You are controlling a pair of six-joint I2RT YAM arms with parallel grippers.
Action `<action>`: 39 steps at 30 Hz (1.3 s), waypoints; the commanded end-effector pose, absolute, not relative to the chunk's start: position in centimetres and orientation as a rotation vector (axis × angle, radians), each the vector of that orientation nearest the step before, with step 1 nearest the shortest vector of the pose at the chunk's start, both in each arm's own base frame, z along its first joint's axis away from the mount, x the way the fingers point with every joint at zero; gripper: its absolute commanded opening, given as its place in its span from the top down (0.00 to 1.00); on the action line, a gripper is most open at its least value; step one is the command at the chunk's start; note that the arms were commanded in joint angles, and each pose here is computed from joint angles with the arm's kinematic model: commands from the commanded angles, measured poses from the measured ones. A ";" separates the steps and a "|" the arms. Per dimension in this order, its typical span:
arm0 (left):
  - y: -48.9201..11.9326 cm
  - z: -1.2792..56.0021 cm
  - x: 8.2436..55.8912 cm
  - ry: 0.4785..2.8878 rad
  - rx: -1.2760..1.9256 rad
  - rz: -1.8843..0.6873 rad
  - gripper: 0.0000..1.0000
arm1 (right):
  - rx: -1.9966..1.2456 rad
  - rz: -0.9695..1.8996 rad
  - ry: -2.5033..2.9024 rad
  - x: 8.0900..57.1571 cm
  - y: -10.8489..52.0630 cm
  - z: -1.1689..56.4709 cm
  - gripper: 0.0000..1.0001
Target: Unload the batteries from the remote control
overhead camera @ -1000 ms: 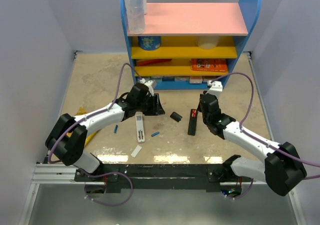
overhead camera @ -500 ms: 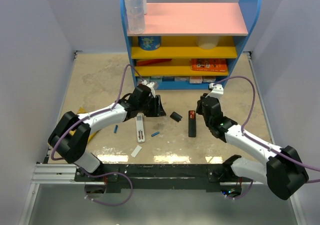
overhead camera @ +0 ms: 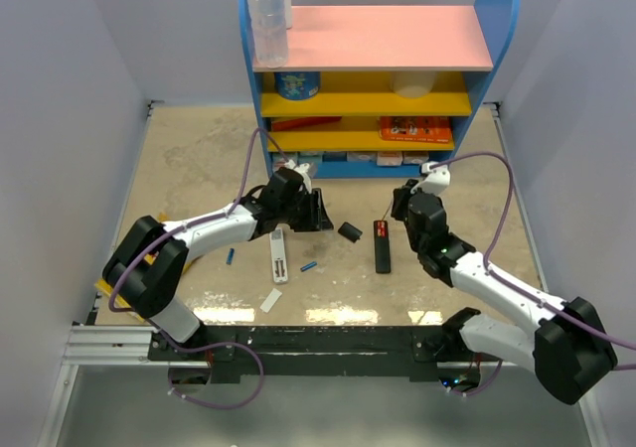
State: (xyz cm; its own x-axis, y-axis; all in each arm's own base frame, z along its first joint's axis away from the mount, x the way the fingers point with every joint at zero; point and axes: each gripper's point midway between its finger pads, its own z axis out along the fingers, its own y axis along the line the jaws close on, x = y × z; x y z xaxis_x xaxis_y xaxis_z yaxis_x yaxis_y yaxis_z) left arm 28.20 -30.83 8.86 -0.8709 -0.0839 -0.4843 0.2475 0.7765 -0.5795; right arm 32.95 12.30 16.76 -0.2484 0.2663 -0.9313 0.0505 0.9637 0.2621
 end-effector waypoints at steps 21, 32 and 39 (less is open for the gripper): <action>-31.9 10.5 28.8 2.404 0.130 -0.959 0.57 | 0.090 0.236 1.792 32.6 13.4 13.5 1.00; -32.6 10.1 28.8 2.390 0.130 -1.015 0.57 | 0.042 0.416 1.857 30.4 16.6 12.8 1.00; -32.5 8.7 28.5 2.427 0.129 -1.008 0.57 | 0.016 0.337 1.883 29.6 18.0 12.2 1.00</action>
State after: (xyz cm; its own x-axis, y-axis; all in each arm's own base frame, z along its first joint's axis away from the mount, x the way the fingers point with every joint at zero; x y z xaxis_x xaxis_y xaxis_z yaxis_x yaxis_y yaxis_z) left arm 28.52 -31.99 9.27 -0.8651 -0.1018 -0.4912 0.2677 0.7344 -0.6237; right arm 30.41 16.99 13.49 -0.2851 0.2079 -0.9357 -0.1608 0.9520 0.2604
